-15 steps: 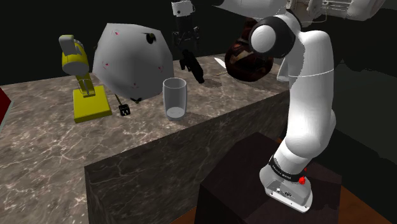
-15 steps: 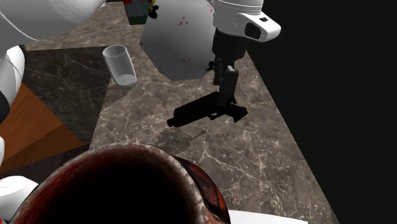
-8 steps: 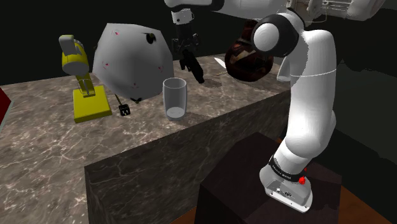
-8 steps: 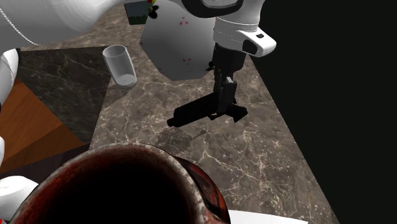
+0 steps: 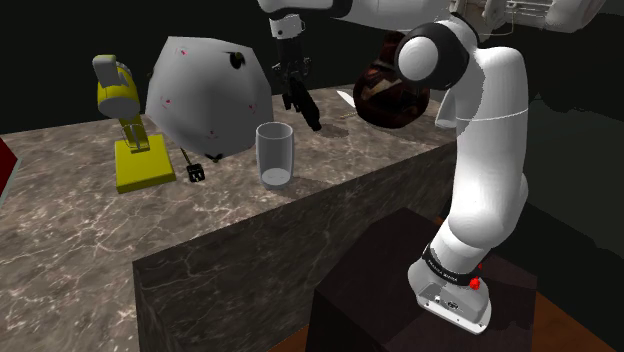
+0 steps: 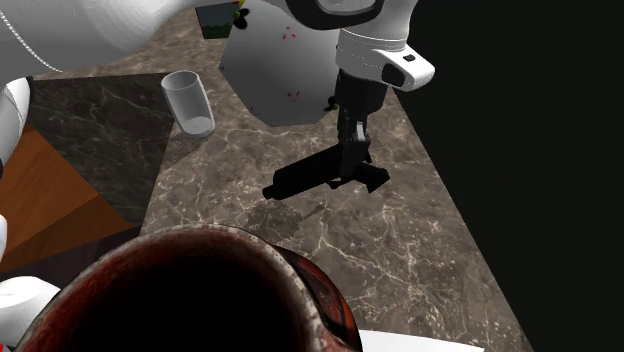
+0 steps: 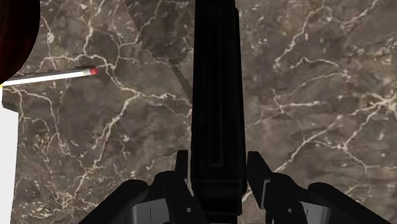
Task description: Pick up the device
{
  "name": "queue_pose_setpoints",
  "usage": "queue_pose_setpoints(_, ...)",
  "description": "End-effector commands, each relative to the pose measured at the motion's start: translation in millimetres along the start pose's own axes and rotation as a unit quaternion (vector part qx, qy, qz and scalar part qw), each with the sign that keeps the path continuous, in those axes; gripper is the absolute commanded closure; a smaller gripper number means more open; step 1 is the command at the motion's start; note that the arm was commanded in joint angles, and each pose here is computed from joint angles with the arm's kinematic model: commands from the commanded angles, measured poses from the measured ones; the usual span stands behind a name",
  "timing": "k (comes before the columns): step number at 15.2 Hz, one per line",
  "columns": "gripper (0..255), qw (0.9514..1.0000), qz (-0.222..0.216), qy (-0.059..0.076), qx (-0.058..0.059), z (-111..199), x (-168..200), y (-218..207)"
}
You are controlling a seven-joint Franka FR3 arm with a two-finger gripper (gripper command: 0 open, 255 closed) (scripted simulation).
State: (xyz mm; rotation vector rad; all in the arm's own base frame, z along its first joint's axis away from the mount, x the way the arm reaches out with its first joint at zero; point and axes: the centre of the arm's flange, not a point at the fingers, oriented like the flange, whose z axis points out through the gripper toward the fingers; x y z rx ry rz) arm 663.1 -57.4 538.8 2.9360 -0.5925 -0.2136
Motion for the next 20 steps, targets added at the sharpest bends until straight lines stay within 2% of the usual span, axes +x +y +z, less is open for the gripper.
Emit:
queue_pose_setpoints(1,255,1.0,0.0,0.0,0.0,0.4,0.0,-0.4)
queue_pose_setpoints(3,255,1.0,0.0,0.0,0.0,0.3,-0.5,-0.1)
queue_pose_setpoints(18,255,1.0,0.0,0.0,0.0,-77.4,-9.3,12.8)
queue_pose_setpoints(20,255,1.0,0.0,0.0,0.0,-78.1,-9.4,12.9)
